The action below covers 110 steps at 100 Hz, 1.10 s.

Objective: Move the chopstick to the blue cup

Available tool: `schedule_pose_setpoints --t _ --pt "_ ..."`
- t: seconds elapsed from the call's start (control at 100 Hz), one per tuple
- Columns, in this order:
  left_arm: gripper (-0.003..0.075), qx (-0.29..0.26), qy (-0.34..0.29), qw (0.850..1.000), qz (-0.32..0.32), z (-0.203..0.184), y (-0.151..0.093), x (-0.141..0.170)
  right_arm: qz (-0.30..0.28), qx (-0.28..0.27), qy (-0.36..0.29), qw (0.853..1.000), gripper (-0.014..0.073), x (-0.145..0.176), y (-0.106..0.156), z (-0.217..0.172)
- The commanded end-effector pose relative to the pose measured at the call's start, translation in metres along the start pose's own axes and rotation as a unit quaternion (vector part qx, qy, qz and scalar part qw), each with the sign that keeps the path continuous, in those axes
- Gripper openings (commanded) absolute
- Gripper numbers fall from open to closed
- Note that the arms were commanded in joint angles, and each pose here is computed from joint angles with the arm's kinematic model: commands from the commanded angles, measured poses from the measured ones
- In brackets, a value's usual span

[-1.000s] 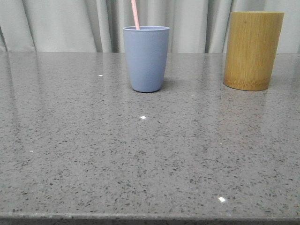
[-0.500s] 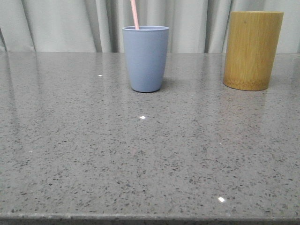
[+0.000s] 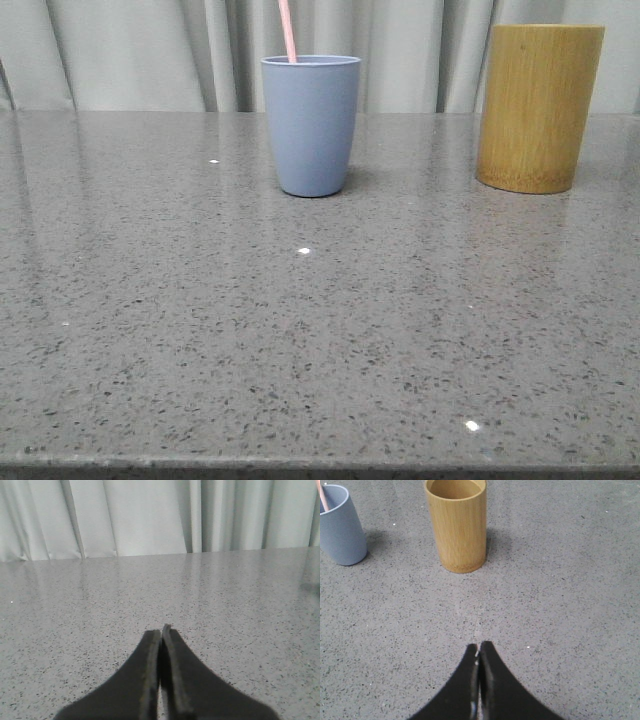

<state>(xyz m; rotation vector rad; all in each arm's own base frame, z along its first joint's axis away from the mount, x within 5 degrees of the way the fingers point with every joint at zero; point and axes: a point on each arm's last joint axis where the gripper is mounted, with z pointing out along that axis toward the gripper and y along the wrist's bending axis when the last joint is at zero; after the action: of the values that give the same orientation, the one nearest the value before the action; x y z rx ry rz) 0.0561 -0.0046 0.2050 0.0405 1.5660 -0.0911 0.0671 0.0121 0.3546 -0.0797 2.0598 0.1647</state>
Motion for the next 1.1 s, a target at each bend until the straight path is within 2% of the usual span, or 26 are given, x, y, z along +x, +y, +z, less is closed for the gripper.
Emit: schedule_pose_setpoints --t 0.0,0.14,0.22,0.34,0.43,0.55,0.65,1.09 --pt "-0.0019 0.002 -0.055 0.998 -0.006 -0.003 0.000 -0.007 -0.016 0.013 -0.049 0.999 -0.0068 -0.011 -0.002 -0.004" --pt "-0.0019 0.002 -0.055 0.998 -0.006 -0.003 0.000 -0.007 -0.042 0.031 -0.128 0.990 -0.0068 -0.004 -0.006 -0.003" --pt "-0.0019 0.002 -0.055 0.998 -0.006 -0.003 0.000 -0.007 -0.047 0.025 -0.213 0.976 -0.0068 0.007 -0.006 -0.003" --pt "-0.0019 0.002 -0.055 0.998 -0.006 -0.003 0.000 -0.007 -0.047 0.013 -0.303 0.952 -0.0068 0.035 -0.007 0.004" --pt "-0.0019 0.002 -0.055 0.998 -0.006 -0.003 0.000 -0.007 -0.048 0.007 -0.349 0.936 -0.0068 0.059 -0.008 0.012" --pt "-0.0019 0.002 -0.055 0.998 -0.006 -0.003 0.000 -0.007 -0.048 0.003 -0.383 0.923 -0.0068 0.086 -0.010 0.022" --pt "-0.0019 0.002 -0.055 0.998 -0.006 -0.003 0.000 -0.007 -0.045 0.003 -0.383 0.923 -0.0068 0.103 -0.012 0.029" --pt "-0.0019 0.002 -0.055 0.998 -0.006 -0.003 0.000 -0.007 -0.021 0.026 -0.313 0.949 -0.0068 0.133 -0.018 0.055"
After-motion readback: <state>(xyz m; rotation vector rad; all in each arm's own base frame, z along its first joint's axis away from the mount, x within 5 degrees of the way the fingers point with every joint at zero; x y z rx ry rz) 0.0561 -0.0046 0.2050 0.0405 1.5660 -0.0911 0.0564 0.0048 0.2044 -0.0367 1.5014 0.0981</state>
